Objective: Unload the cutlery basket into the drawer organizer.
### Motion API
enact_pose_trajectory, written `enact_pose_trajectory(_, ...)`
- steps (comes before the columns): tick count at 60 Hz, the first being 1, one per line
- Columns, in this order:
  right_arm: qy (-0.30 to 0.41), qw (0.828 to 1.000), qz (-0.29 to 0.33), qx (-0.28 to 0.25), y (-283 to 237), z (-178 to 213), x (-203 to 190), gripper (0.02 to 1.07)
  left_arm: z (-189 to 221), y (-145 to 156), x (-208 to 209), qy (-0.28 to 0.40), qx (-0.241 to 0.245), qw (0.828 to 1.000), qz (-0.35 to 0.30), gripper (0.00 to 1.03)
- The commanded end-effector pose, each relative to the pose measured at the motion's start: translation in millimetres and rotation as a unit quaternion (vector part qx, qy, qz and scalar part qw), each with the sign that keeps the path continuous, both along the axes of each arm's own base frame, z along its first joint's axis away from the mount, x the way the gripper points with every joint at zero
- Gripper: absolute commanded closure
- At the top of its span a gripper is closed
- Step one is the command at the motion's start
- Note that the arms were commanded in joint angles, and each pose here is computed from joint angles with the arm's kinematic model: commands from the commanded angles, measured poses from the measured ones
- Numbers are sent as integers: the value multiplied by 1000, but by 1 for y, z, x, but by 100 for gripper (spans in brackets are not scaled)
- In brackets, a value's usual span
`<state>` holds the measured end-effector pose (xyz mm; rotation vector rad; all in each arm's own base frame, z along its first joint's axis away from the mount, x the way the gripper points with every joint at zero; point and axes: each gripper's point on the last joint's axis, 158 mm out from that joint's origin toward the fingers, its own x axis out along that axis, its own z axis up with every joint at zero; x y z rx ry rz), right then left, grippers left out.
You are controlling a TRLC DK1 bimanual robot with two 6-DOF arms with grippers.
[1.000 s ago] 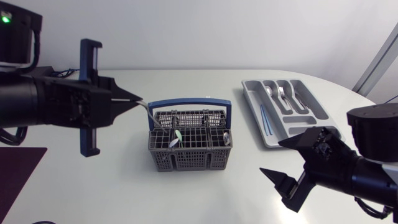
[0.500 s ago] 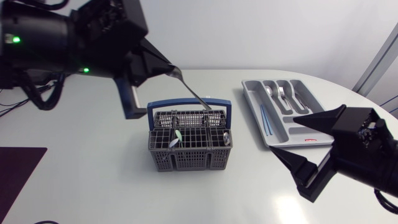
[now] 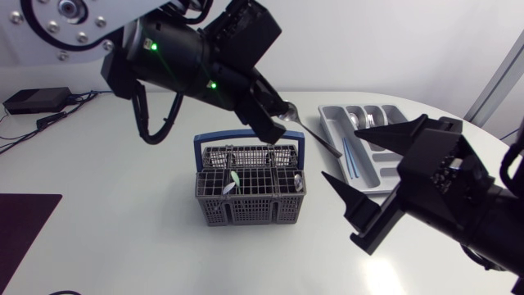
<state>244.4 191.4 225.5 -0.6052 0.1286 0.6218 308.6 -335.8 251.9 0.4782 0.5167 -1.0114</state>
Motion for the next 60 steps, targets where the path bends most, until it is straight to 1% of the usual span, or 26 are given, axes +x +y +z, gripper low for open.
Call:
enact_pose_trajectory(1, -15, 1000, 2, -24, 7, -7, 4, 19, 5, -13, 0, 23, -17, 1000, 8, 98)
enact_pose_trajectory(12, -46, 998, -12, -39, 12, -4, 19, 39, -3, -18, 0, 50, -11, 999, 12, 98)
enact_pose_trajectory(20, -73, 995, -31, -55, 14, -4, 31, 59, -3, -20, 0, 55, -12, 998, 15, 98)
enact_pose_trajectory(24, -76, 995, -34, -61, 16, -7, 35, 64, -4, -20, -1, 56, -12, 998, 14, 98)
enact_pose_trajectory(31, -73, 995, -31, -67, 19, -12, 37, 66, -5, -22, -5, 58, -11, 998, 11, 98)
enact_pose_trajectory(33, -72, 995, -30, -69, 21, -13, 37, 70, -5, -23, -6, 58, -11, 998, 10, 98)
enact_pose_trajectory(42, -72, 994, -36, -70, 22, -13, 42, 71, -8, -24, -11, 60, -8, 998, 4, 98)
enact_pose_trajectory(44, -74, 994, -37, -71, 22, -13, 42, 75, -8, -24, -12, 60, -8, 998, 4, 98)
enact_pose_trajectory(53, -75, 994, -39, -71, 22, -12, 43, 80, -12, -22, -14, 61, -5, 998, 3, 98)
enact_pose_trajectory(60, -75, 994, -38, -70, 22, -12, 42, 88, -16, -21, -17, 63, -1, 998, 1, 98)
